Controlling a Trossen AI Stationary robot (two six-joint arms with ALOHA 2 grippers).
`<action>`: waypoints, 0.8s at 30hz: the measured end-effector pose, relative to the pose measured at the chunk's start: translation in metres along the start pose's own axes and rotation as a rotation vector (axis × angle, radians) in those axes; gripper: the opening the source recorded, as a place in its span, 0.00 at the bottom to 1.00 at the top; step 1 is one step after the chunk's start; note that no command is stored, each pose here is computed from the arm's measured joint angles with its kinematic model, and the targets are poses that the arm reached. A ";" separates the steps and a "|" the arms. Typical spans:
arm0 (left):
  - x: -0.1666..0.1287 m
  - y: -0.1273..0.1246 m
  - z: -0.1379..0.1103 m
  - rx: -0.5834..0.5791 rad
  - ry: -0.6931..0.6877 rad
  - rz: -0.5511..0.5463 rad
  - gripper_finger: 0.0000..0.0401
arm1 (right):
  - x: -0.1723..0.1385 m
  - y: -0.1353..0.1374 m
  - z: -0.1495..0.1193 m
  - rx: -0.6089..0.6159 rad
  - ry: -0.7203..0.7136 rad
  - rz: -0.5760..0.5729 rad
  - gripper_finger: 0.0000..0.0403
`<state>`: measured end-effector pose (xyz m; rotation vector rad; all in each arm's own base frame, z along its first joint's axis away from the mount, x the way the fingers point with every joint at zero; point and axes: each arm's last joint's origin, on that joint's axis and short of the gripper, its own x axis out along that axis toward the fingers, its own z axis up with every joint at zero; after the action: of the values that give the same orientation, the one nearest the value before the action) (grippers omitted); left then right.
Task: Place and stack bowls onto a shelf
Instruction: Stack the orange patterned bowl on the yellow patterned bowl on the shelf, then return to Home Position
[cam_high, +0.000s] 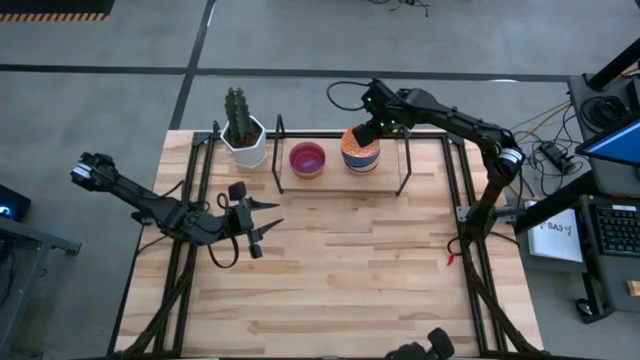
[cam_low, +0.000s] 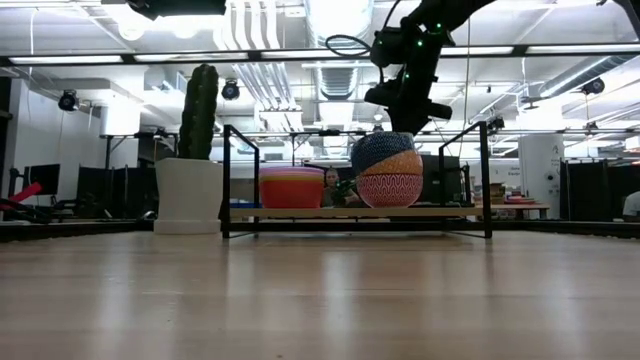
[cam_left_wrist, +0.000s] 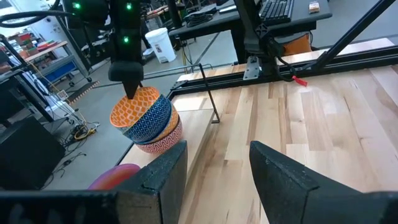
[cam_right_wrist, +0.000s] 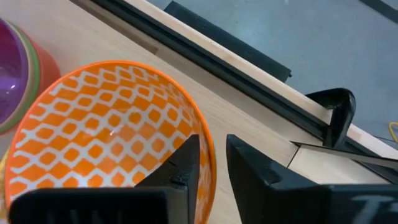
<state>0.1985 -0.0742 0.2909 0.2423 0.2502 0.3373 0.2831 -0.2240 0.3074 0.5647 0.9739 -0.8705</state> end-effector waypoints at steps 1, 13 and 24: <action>0.000 0.000 0.000 0.001 0.001 0.000 0.39 | -0.001 0.000 0.000 0.000 0.000 0.000 0.18; 0.000 0.000 0.000 0.001 0.001 0.000 0.39 | -0.003 0.005 -0.003 0.006 0.028 0.068 0.10; 0.000 -0.001 -0.003 0.006 0.006 0.000 0.39 | -0.012 0.005 -0.003 0.022 -0.009 0.030 0.14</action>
<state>0.1982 -0.0741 0.2883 0.2475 0.2574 0.3369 0.2827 -0.2149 0.3165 0.5930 0.9466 -0.8571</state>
